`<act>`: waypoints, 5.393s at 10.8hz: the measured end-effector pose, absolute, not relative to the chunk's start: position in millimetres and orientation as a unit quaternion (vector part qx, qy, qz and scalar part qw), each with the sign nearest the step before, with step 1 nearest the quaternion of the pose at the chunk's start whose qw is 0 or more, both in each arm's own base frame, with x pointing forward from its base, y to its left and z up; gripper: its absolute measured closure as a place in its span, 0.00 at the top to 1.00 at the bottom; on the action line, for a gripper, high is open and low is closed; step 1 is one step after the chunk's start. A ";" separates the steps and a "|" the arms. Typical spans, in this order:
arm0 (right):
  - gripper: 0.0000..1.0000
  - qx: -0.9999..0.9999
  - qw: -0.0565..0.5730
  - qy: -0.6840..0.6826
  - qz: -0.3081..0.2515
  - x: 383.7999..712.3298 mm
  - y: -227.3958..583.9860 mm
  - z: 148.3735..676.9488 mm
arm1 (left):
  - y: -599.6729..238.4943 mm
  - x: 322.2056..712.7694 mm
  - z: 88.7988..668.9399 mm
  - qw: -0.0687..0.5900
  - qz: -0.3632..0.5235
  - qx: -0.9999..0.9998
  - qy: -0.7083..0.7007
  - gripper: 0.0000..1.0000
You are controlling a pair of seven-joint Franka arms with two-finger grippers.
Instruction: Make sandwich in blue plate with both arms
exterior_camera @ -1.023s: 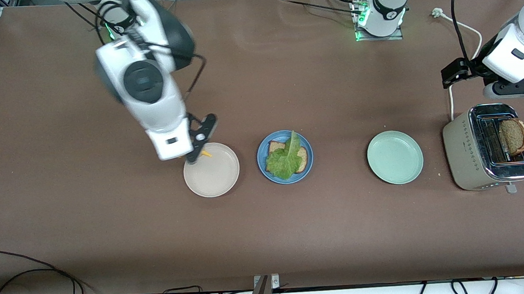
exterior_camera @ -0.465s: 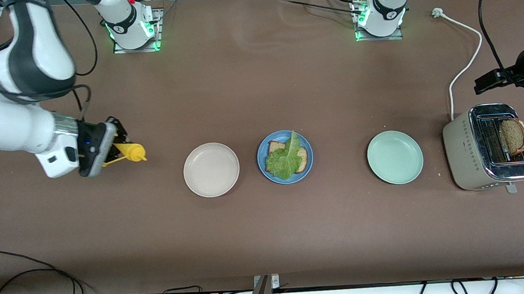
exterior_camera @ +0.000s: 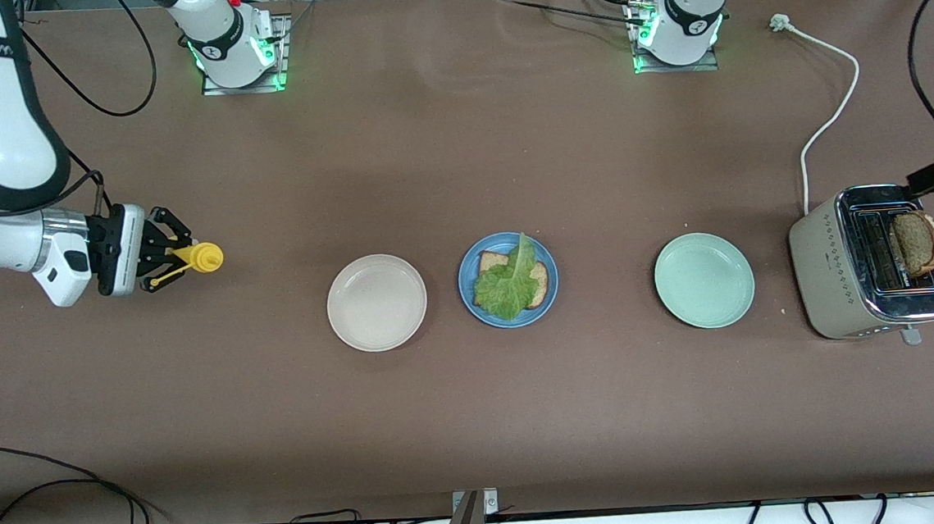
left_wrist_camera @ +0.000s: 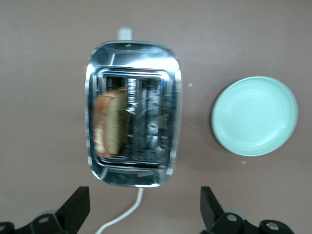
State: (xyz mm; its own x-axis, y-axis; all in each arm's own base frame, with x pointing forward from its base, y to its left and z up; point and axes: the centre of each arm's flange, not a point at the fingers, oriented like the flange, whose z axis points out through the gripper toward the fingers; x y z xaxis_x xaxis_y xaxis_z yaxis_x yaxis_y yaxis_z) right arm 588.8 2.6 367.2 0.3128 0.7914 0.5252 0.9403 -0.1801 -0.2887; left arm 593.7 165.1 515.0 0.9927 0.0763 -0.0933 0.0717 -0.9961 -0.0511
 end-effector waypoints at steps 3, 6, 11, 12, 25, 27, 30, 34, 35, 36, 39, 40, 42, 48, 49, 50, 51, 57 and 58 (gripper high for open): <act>0.11 -0.693 0.360 -0.585 -0.219 549.0 -40.2 302.6 | 211.9 604.7 463.4 0.017 0.052 -0.998 -0.020 1.00; 0.11 -0.632 0.411 -0.592 -0.286 525.0 -72.1 241.5 | 223.8 620.2 412.6 0.011 0.054 -0.998 0.009 1.00; 0.11 -0.559 0.468 -0.588 -0.350 499.5 -99.5 186.3 | 261.3 614.9 365.0 -0.008 0.068 -0.998 0.018 0.66; 0.11 -0.551 0.472 -0.588 -0.358 497.5 -104.7 178.6 | 264.2 613.4 362.4 -0.011 0.071 -0.997 0.017 0.52; 0.11 -0.532 0.498 -0.570 -0.379 497.8 -133.4 108.9 | 136.5 622.6 531.9 -0.019 0.066 -0.990 0.124 0.10; 0.10 -0.531 0.499 -0.569 -0.380 498.2 -133.6 108.4 | 63.9 634.1 535.9 -0.018 0.066 -0.981 0.180 0.10; 0.41 -0.530 0.500 -0.569 -0.381 498.8 -133.7 108.5 | -22.3 645.2 503.9 -0.094 0.083 -0.973 0.192 0.10; 0.96 -0.528 0.495 -0.575 -0.381 506.6 -135.3 112.9 | -103.5 666.3 400.5 -0.239 0.136 -0.945 0.175 0.10; 1.00 -0.530 0.492 -0.576 -0.380 509.3 -138.2 115.2 | -122.7 672.0 375.9 -0.277 0.136 -0.937 0.164 0.10; 1.00 -0.534 0.490 -0.575 -0.379 509.3 -141.9 116.4 | -138.0 675.7 353.4 -0.304 0.139 -0.930 0.155 0.10; 1.00 -0.545 0.485 -0.571 -0.375 503.9 -157.7 118.0 | -184.5 688.3 310.5 -0.383 0.109 -0.911 0.109 0.10; 1.00 -0.550 0.486 -0.568 -0.372 500.3 -164.9 118.4 | -201.8 691.6 302.8 -0.408 0.093 -0.904 0.090 0.10; 1.00 -0.560 0.485 -0.566 -0.360 491.0 -182.4 119.1 | -237.1 689.0 288.8 -0.461 0.092 -0.881 0.057 0.10; 1.00 -0.596 0.455 -0.609 -0.258 509.9 -243.9 165.1 | -254.5 651.5 222.0 -0.510 0.161 -0.845 -0.012 0.10; 1.00 -0.609 0.449 -0.610 -0.234 517.8 -251.5 176.6 | -254.6 647.3 216.0 -0.514 0.164 -0.842 -0.015 0.10; 1.00 -0.622 0.441 -0.612 -0.211 527.4 -258.3 190.8 | -252.5 642.7 208.4 -0.515 0.164 -0.841 -0.009 0.10; 1.00 -0.632 0.436 -0.613 -0.187 539.4 -261.9 210.0 | -246.8 637.6 196.9 -0.516 0.159 -0.842 0.003 0.10; 1.00 -0.724 0.393 -0.565 -0.044 591.7 -247.6 355.7 | -239.5 629.5 163.6 -0.535 0.151 -0.831 0.011 0.21; 1.00 -0.747 0.374 -0.549 -0.019 595.7 -238.1 385.3 | -239.3 629.7 163.6 -0.536 0.146 -0.831 0.019 0.33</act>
